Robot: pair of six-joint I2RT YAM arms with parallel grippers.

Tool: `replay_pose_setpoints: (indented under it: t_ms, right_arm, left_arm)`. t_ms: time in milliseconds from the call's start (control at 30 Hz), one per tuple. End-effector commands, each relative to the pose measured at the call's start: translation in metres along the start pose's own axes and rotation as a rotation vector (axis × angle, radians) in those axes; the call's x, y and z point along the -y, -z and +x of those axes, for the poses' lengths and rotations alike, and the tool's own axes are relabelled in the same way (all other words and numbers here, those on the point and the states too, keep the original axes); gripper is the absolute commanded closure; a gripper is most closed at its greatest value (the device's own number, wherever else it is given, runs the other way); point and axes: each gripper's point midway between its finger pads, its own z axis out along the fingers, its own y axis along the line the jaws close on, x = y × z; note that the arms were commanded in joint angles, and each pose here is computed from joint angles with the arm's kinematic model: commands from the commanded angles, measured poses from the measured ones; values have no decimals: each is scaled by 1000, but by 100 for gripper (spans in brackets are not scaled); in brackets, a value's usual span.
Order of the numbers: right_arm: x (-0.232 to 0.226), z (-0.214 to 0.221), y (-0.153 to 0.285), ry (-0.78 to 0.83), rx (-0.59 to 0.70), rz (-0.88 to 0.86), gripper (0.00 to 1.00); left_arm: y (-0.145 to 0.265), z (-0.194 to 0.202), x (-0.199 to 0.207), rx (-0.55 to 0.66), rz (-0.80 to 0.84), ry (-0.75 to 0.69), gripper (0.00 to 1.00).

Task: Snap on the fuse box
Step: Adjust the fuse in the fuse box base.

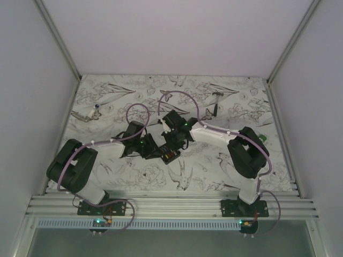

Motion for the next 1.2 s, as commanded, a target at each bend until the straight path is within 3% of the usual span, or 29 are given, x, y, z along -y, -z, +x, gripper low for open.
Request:
replay_pose_setpoints:
  t_ms: [0, 133, 300, 400, 533, 767, 1167]
  right_arm:
    - [78, 129, -49, 56, -434, 344, 100]
    - [68, 118, -45, 61, -374, 311, 100]
    - [28, 57, -22, 77, -145, 142, 100]
    - [6, 22, 0, 96, -16, 58, 86]
    - [-10, -9, 26, 107, 104, 11, 77]
    - [-8, -10, 34, 80, 136, 21, 75]
    - [4, 15, 18, 39, 69, 42, 85]
  left_arm:
    - [-6, 7, 5, -23, 14, -12, 70]
    - [-4, 8, 5, -21, 18, -11, 70]
    - [-2, 8, 6, -13, 23, -11, 70]
    - [0, 8, 6, -5, 25, -14, 69]
    - [2, 8, 7, 3, 29, -16, 69]
    - [1, 10, 8, -7, 29, -17, 69]
    - [0, 10, 10, -5, 28, -15, 68]
